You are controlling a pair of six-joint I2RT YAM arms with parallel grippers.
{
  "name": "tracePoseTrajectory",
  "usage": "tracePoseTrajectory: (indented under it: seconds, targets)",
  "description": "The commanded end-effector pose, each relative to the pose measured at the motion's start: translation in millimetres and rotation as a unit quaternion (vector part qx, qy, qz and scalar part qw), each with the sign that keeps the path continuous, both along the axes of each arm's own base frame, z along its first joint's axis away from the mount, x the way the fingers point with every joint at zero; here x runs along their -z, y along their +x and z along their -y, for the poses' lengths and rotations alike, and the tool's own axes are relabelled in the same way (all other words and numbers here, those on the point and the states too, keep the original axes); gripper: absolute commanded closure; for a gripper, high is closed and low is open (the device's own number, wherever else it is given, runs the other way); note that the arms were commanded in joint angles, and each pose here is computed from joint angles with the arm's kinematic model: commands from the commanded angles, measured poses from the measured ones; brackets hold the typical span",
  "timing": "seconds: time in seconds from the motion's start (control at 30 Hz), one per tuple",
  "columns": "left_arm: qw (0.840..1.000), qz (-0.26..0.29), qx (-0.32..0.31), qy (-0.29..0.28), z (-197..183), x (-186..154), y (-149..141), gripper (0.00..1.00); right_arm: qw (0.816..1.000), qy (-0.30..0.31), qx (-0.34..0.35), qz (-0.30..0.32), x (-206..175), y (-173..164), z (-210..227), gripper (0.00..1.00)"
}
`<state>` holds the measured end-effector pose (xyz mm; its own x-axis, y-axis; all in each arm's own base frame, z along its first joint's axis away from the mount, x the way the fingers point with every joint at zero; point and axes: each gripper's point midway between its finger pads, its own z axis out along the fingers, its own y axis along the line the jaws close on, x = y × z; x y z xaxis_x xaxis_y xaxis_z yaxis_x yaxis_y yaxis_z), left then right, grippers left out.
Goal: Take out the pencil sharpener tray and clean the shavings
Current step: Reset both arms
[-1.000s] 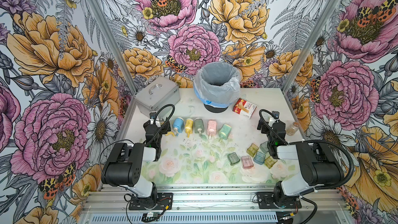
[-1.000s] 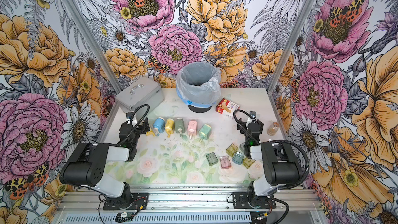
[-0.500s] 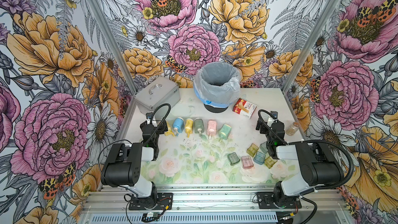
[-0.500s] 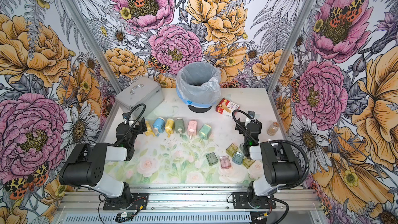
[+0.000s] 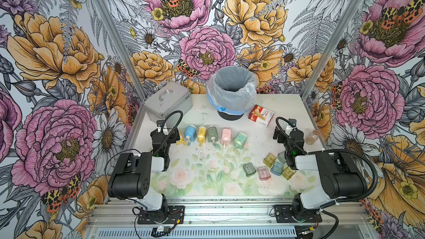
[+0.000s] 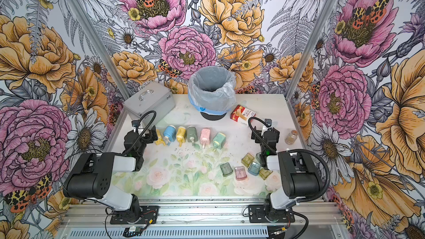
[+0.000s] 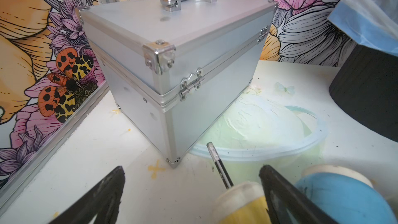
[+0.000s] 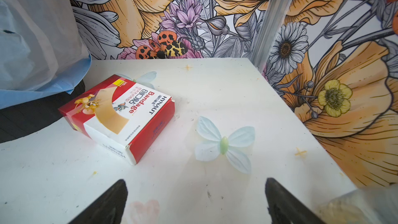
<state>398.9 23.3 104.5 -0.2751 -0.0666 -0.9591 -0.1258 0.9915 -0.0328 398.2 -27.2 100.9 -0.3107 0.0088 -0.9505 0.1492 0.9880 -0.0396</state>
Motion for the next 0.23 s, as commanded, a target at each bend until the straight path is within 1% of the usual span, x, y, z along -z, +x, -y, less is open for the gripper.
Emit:
tracePoseTrajectory:
  seconds: [0.0,0.2]
  targets:
    - [1.000,0.019,0.009,-0.006,2.8,-12.9,5.1,0.01,1.000,0.004,-0.008,0.012,-8.9,4.5,-1.3,0.00]
    - [1.000,0.019,0.009,-0.006,3.0,-12.9,4.8,0.01,1.000,0.004,-0.009,0.016,-10.8,4.0,-1.3,0.00]
